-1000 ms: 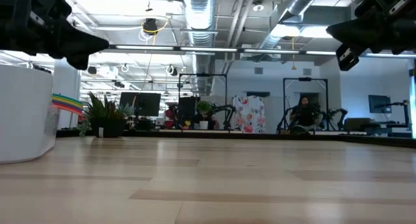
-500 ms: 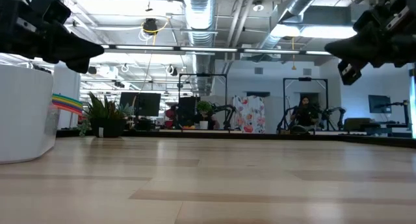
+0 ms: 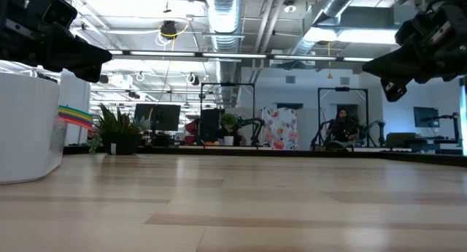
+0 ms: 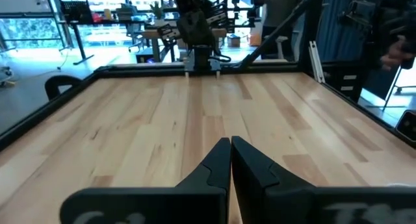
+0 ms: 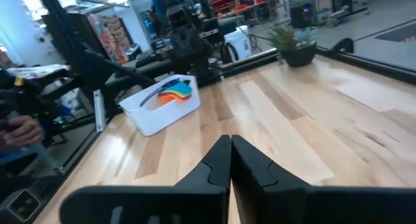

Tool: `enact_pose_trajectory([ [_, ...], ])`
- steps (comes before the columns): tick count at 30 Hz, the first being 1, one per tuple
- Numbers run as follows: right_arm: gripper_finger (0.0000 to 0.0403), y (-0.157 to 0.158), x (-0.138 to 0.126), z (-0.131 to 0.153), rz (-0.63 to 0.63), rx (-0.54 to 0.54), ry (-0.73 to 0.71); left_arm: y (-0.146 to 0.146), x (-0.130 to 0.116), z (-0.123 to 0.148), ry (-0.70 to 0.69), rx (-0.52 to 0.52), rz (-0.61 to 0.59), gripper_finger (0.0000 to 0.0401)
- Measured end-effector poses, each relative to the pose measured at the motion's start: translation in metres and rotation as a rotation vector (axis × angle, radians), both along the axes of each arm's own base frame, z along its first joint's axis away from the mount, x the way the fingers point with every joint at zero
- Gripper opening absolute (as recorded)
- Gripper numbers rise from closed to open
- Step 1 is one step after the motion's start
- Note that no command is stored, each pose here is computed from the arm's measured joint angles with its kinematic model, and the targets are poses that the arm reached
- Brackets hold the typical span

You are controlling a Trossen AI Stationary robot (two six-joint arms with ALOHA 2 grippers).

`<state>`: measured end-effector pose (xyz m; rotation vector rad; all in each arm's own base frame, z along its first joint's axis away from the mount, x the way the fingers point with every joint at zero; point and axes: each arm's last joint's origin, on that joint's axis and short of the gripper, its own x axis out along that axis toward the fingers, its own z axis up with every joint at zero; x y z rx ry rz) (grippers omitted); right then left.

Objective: Nest measuring cups in basket
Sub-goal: Return to Home Position

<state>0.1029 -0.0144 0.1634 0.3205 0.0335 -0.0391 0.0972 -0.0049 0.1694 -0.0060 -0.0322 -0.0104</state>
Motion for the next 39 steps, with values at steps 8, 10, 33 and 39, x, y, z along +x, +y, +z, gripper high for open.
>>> enact_pose_trajectory([
  [8, 0.0032, -0.0003, 0.0000, -0.0017, -0.016, 0.002, 0.016, 0.0000, 0.0000, 0.0000, 0.000, 0.005, 0.001, 0.0000],
  [10, 0.0030, -0.0003, 0.0000, -0.0020, -0.016, 0.002, 0.018, 0.0000, 0.0000, 0.0000, 0.000, -0.012, 0.001, 0.0000],
  [33, 0.0038, -0.0002, -0.0001, -0.0029, -0.016, 0.031, 0.025, 0.0001, 0.0000, -0.0001, 0.000, -0.019, 0.002, 0.0000],
  [39, 0.0032, -0.0002, -0.0001, -0.0031, -0.016, 0.032, 0.026, 0.0001, 0.0000, -0.0002, 0.001, -0.019, 0.002, 0.0000],
])
